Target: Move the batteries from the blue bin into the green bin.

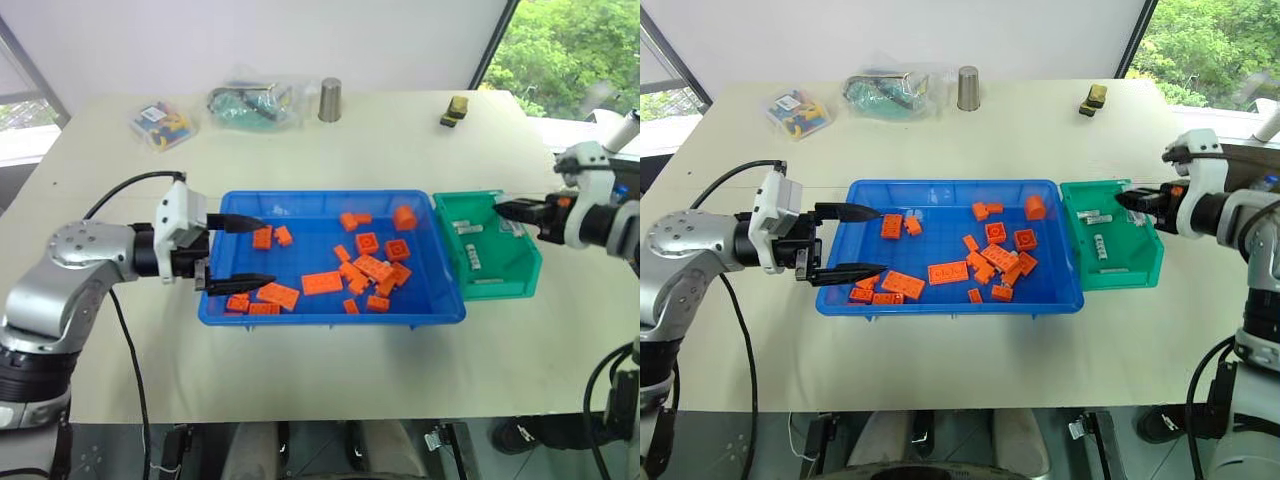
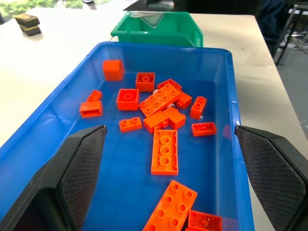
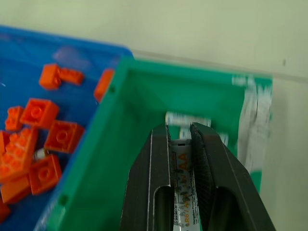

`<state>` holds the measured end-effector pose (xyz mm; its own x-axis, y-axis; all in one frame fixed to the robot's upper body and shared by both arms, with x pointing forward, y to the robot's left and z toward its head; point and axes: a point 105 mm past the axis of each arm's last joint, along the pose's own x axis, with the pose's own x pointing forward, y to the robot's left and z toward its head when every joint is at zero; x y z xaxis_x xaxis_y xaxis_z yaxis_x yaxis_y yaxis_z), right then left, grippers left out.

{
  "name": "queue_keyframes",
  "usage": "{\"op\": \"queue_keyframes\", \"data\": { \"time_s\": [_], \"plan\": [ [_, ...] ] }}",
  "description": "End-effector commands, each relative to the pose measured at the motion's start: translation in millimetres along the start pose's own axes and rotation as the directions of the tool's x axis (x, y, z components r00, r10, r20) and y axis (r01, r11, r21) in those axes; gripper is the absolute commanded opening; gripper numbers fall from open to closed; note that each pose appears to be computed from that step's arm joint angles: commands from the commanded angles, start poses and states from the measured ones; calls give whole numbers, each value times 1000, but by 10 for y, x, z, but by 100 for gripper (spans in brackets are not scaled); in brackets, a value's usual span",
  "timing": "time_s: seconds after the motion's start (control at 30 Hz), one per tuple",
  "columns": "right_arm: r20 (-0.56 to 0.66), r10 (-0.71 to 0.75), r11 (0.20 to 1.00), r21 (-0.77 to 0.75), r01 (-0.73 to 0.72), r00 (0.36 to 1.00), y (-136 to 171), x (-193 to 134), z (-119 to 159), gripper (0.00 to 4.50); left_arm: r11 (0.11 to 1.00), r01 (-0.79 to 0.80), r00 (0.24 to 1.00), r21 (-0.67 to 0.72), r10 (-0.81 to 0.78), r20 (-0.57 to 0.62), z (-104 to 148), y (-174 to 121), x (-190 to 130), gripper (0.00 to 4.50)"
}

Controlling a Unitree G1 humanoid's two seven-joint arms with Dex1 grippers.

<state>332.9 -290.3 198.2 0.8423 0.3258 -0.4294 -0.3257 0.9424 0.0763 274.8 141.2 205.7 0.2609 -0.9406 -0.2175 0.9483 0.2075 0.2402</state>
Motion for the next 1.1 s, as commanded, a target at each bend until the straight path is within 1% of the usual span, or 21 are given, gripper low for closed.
{"op": "queue_keyframes", "data": {
  "time_s": [0.03,0.07,0.1,0.13,0.17,0.33,0.37,0.43,0.47,0.57,0.6,0.67,0.7,0.83,0.9,1.1],
  "plan": [
    [47,-38,999,5,38,998,-48,-85,59,105,999,6,1000,45,-6,9,86,16,-3,450],
    [48,-39,999,-5,39,998,-41,-84,62,136,999,6,1000,45,-7,9,87,16,-5,450],
    [54,-35,999,-17,36,998,-28,-83,83,190,999,7,1000,45,-8,9,88,14,-4,450],
    [61,-28,999,-27,30,998,-11,-83,110,230,999,8,1000,45,-9,8,90,12,-5,450],
    [68,-19,999,-37,21,997,11,-83,140,281,999,9,1000,44,-10,8,92,8,-5,450],
    [82,114,983,-156,-101,990,299,-52,358,281,999,7,1000,43,-8,2,93,1,-5,450],
    [66,165,965,-217,-147,984,438,-29,395,281,999,6,1000,44,-6,2,97,2,-6,450],
    [4,266,908,-337,-249,964,750,25,394,281,999,1,1000,44,-1,3,105,3,-7,450],
    [-27,302,888,-356,-292,953,890,77,363,281,999,0,1000,46,0,3,105,-2,-5,450],
    [-69,336,871,-357,-338,939,1102,204,273,281,999,-2,1000,48,1,3,112,-16,7,450],
    [-85,347,864,-359,-354,934,1185,245,219,337,999,-2,1000,49,2,5,118,-24,13,450],
    [-122,352,859,-353,-372,928,1302,309,89,410,999,-5,1000,49,5,7,124,-37,18,450],
    [-133,349,860,-349,-373,928,1324,324,44,445,999,-7,1000,49,7,7,125,-40,20,450],
    [-181,347,873,-297,-387,920,1435,366,-206,445,999,-11,1000,43,11,6,106,-64,27,450],
    [-194,349,877,-278,-392,917,1467,366,-288,445,999,-8,1000,42,8,7,105,-81,35,450],
    [-212,308,909,-223,-353,928,1416,437,-481,445,999,11,1000,42,-12,9,128,-100,60,450]
  ]
}}
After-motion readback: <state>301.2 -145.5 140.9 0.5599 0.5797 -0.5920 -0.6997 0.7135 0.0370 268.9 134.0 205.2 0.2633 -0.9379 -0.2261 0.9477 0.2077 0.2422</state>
